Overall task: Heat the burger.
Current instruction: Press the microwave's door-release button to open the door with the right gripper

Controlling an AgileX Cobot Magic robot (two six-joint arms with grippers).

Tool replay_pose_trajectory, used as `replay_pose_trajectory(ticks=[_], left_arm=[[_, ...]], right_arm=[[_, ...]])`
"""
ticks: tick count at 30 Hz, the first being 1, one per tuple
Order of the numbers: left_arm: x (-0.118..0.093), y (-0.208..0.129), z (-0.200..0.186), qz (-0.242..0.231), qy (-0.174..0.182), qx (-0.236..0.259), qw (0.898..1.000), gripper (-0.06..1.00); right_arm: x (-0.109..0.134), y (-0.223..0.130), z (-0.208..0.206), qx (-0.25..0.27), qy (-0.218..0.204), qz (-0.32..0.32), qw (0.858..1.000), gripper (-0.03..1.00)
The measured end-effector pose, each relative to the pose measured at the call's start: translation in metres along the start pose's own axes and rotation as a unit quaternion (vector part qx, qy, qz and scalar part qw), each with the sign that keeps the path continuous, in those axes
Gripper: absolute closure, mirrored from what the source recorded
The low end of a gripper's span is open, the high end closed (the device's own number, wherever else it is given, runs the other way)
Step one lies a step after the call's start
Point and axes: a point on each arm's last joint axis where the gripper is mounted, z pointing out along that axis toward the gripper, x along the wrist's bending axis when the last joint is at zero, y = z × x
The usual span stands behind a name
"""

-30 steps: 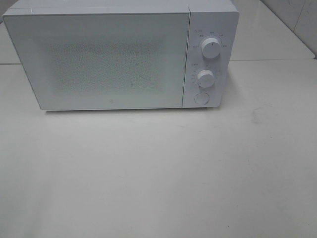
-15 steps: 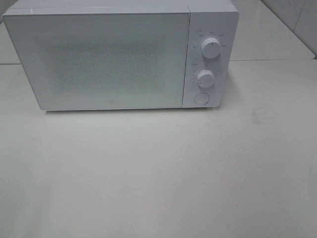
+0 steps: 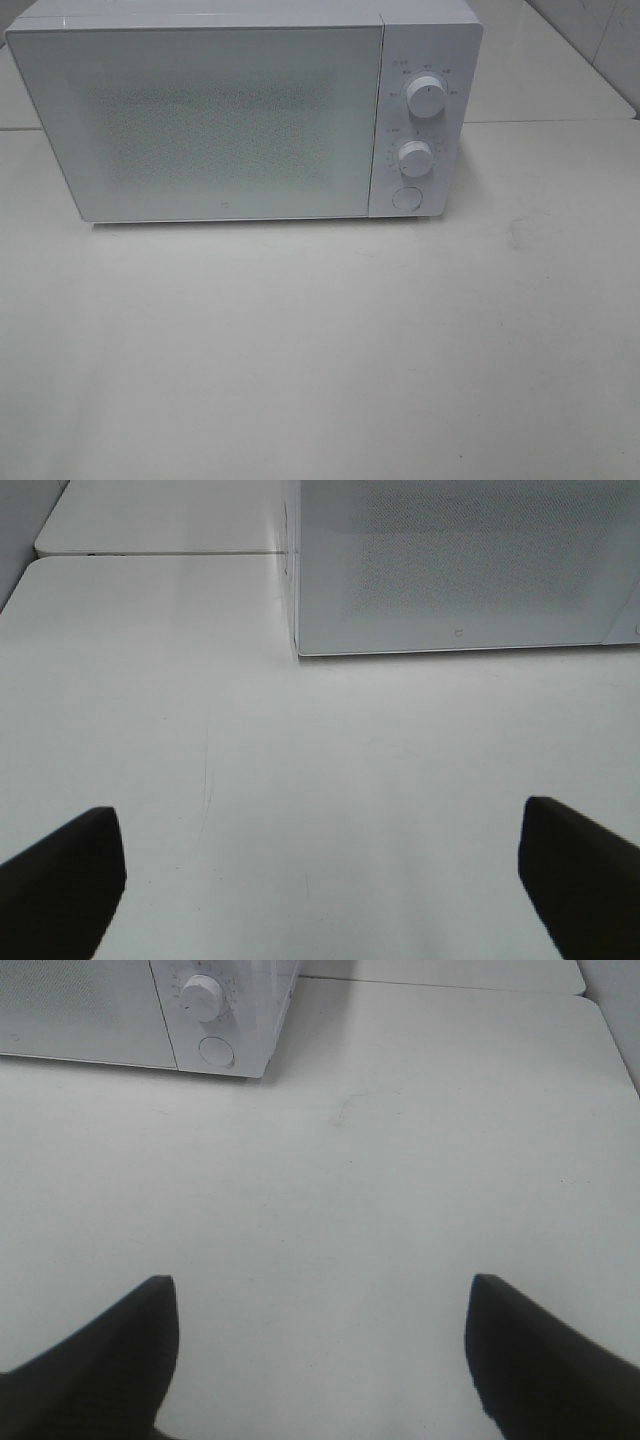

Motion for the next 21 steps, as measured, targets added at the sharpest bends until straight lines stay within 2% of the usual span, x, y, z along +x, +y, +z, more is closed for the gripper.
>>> replay_pose_trajectory(ticks=[11, 21], left_arm=[[0.000, 0.000, 0.000, 0.000, 0.000, 0.000, 1.000, -0.05], [0.000, 0.000, 0.000, 0.000, 0.000, 0.000, 1.000, -0.05]], right_arm=[[0.002, 0.032, 0.006, -0.028, 0.002, 0.001, 1.000, 0.22], [0.003, 0.071, 0.048, -0.036, 0.001, 0.002, 0.999, 0.22]])
